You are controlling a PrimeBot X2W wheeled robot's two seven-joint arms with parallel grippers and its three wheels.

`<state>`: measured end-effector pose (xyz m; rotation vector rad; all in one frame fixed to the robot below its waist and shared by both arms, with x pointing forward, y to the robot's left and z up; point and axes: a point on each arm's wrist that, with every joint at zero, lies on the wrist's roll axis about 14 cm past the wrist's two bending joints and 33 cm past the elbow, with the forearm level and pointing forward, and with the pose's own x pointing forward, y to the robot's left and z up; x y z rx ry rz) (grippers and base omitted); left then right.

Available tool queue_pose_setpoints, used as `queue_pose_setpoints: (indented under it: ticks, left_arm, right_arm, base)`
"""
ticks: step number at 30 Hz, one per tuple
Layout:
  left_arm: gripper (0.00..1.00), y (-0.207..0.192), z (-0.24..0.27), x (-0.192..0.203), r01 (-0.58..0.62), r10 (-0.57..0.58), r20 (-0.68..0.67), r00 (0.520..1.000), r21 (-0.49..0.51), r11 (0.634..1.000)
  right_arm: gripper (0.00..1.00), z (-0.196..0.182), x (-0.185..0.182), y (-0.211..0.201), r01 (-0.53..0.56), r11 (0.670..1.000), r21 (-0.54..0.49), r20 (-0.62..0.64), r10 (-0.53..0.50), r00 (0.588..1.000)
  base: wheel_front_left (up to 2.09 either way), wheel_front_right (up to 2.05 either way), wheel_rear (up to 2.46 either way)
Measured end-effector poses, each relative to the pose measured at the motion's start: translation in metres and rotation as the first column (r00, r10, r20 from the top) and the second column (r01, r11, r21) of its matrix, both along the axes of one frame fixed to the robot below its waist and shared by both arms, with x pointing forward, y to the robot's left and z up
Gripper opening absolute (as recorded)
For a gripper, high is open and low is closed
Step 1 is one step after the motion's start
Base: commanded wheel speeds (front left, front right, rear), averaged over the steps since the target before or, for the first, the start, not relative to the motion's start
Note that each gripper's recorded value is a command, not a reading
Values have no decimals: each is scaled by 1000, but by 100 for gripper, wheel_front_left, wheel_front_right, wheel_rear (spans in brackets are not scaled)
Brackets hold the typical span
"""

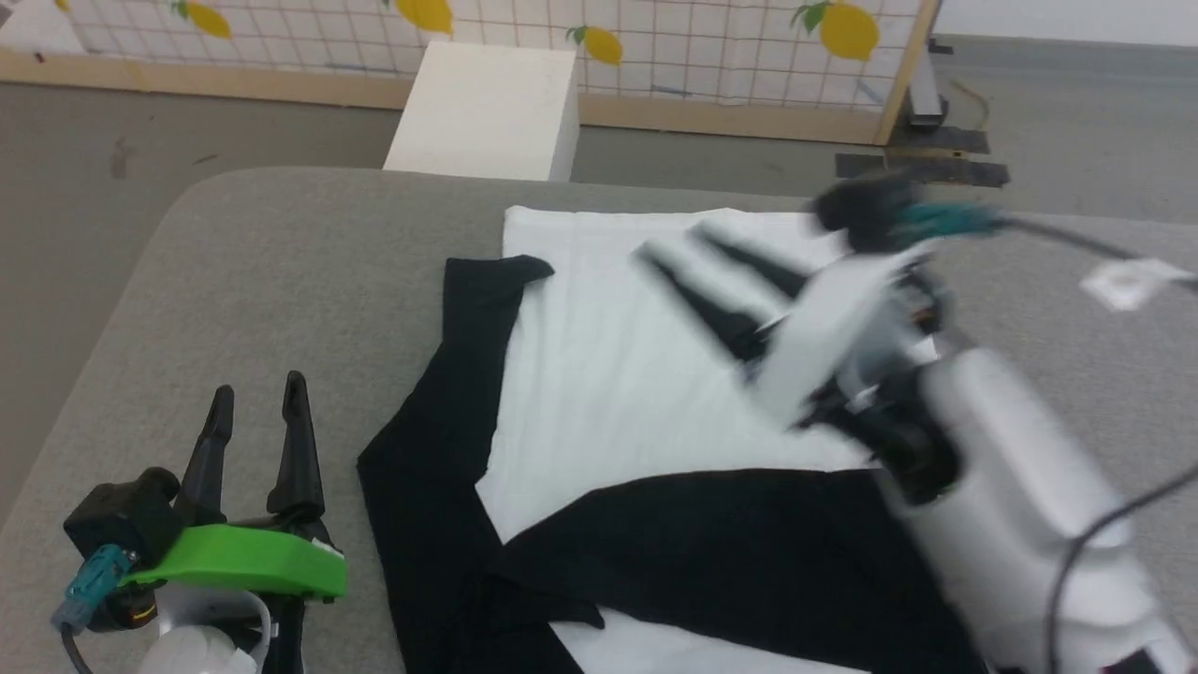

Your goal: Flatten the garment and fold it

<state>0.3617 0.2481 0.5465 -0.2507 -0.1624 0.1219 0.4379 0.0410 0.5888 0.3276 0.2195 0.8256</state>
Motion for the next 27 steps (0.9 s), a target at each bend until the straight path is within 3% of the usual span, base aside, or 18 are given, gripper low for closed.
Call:
queue_pose_setpoints:
  ticks: [2,5,11,16,22,26,27]
  left_arm:
    - [100,-4,1,2,13,-13,0,1000,-1,1000]
    - [100,-12,1,7,39,-39,-3,999,-2,999]
    - [100,-26,-12,23,89,-90,-63,994,-19,996]
    - [100,-39,-15,62,158,-163,-116,980,-43,986]
    - [100,-49,-10,133,256,-249,-235,940,0,967]
    - [100,-63,-29,174,336,-301,-416,858,11,942]
    - [100,-68,-40,180,359,-311,-482,819,9,933]
  right_arm:
    - [100,14,19,-41,132,991,19,55,-133,990]
    - [100,16,32,-98,304,952,29,72,-305,950]
    - [100,-1,26,-178,530,848,22,38,-530,847]
    - [100,-19,22,-216,628,778,-11,3,-628,779]
    - [100,-33,28,-239,677,734,-45,-17,-679,734]
    - [100,-52,35,-246,687,722,-84,-43,-691,721]
    - [100,-58,36,-247,689,719,-92,-53,-694,718]
  base:
    - [0,0,0]
    - [0,0,0]
    - [0,0,0]
    - [0,0,0]
    - [0,0,0]
    - [0,0,0]
    - [0,0,0]
